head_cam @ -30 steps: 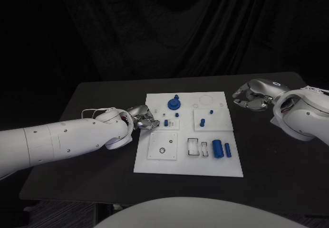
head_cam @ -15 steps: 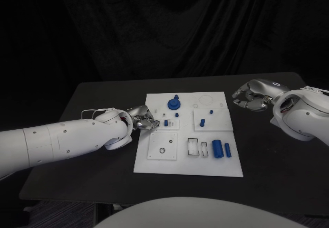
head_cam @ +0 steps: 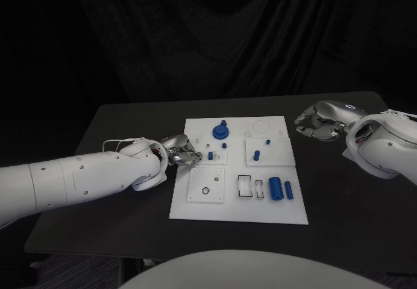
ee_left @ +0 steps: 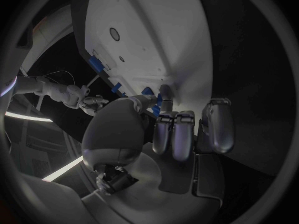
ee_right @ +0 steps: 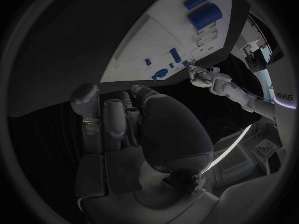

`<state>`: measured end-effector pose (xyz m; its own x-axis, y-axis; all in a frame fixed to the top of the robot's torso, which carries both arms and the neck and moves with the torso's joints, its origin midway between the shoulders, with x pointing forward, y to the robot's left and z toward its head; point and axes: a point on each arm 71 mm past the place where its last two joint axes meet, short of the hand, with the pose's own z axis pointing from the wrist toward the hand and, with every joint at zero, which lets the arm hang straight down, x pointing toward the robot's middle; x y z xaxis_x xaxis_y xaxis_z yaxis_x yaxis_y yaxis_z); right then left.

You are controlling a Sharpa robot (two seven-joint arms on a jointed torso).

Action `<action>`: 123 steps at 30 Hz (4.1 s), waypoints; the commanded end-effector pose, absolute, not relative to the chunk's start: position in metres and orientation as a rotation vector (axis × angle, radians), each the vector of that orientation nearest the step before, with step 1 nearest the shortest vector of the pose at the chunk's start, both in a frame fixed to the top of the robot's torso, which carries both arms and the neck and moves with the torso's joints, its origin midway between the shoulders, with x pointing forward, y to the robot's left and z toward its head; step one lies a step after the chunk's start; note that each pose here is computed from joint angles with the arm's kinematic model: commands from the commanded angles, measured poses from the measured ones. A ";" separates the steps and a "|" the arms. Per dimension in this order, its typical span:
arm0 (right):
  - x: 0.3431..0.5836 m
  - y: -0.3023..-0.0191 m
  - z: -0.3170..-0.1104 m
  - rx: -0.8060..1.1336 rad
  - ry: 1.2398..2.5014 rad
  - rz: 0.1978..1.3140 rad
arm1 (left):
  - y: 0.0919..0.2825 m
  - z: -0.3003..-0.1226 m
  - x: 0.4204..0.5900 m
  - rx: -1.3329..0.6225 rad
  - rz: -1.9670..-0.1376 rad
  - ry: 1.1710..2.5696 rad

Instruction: Assemble the parts on the task board

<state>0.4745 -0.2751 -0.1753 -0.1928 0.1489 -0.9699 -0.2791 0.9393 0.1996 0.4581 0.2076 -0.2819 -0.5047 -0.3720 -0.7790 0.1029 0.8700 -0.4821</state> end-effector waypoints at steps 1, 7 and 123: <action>0.474 -0.276 -0.177 -0.090 1.730 0.371 | 0.205 -0.283 0.456 -0.172 -0.622 2.029; 0.474 -0.277 -0.177 -0.090 1.731 0.370 | 0.205 -0.282 0.456 -0.166 -0.635 2.020; 0.472 -0.279 -0.180 -0.086 1.732 0.374 | 0.226 -0.252 0.444 -0.152 -0.766 1.734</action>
